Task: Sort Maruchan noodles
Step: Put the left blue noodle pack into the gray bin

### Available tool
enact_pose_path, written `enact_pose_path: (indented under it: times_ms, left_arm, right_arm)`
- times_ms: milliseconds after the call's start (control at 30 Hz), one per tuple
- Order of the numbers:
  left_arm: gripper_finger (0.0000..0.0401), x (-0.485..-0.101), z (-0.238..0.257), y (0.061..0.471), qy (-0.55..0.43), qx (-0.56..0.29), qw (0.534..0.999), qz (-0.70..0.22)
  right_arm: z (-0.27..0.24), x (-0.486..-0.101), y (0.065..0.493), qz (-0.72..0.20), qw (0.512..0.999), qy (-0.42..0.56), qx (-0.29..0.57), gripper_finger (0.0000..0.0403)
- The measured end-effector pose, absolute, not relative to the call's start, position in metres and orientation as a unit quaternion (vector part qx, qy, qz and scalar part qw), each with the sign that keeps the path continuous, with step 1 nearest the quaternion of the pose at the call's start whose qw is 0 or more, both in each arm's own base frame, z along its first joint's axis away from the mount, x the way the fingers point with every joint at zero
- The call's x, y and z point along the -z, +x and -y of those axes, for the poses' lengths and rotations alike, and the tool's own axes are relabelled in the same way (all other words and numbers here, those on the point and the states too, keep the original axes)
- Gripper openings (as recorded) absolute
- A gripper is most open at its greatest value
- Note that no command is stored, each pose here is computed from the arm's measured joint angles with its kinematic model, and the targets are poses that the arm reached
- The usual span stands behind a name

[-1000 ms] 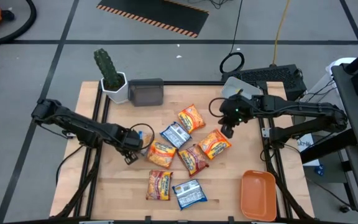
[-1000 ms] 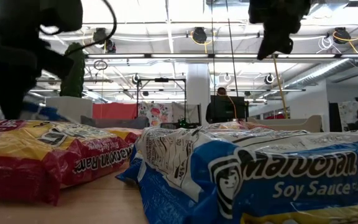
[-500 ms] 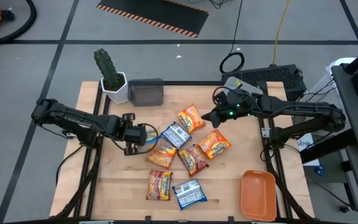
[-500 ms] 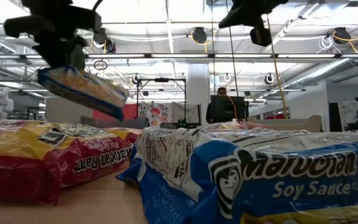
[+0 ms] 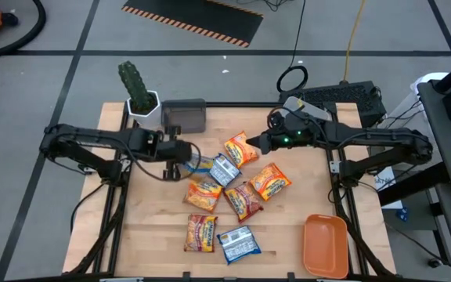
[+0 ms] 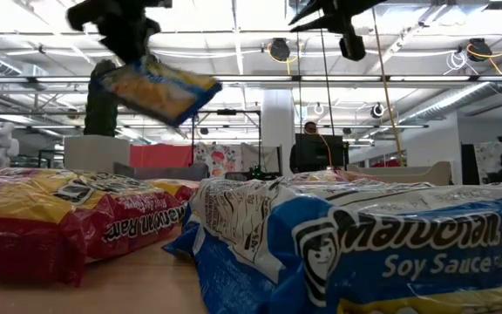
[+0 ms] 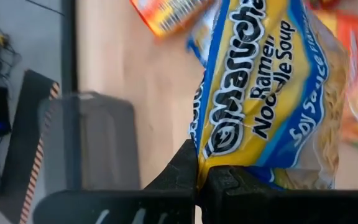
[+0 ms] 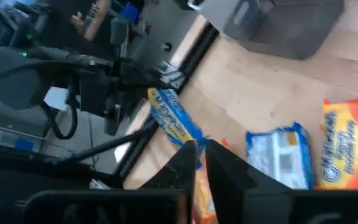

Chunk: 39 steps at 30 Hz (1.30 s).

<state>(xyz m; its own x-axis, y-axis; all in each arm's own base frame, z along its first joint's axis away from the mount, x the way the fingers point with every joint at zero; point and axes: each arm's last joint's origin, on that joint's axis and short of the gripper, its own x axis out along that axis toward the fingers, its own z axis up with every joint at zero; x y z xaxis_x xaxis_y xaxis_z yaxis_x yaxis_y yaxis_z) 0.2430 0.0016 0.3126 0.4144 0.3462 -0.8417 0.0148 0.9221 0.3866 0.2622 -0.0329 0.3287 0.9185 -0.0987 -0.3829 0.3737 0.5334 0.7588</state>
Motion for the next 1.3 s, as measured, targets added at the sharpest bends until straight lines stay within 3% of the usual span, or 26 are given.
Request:
enact_pose_path:
  times_ms: [400,867,1300]
  left_arm:
    - [0.0001,-0.348,-0.024,0.256,0.147,-0.150,0.873,-0.439]
    - [0.0001,-0.375,-0.030,0.266,0.154,-0.163,0.909,-0.350]
    - [0.0001,-0.390,-0.032,0.276,0.110,-0.216,0.937,-0.252]
  right_arm:
    - [0.014,-0.317,0.282,-0.174,0.910,0.364,0.096,0.0142]
    - [0.019,-0.308,0.295,-0.171,0.936,0.289,0.109,0.0233]
    - [0.044,-0.320,0.296,-0.115,0.952,0.274,0.066,0.0256]
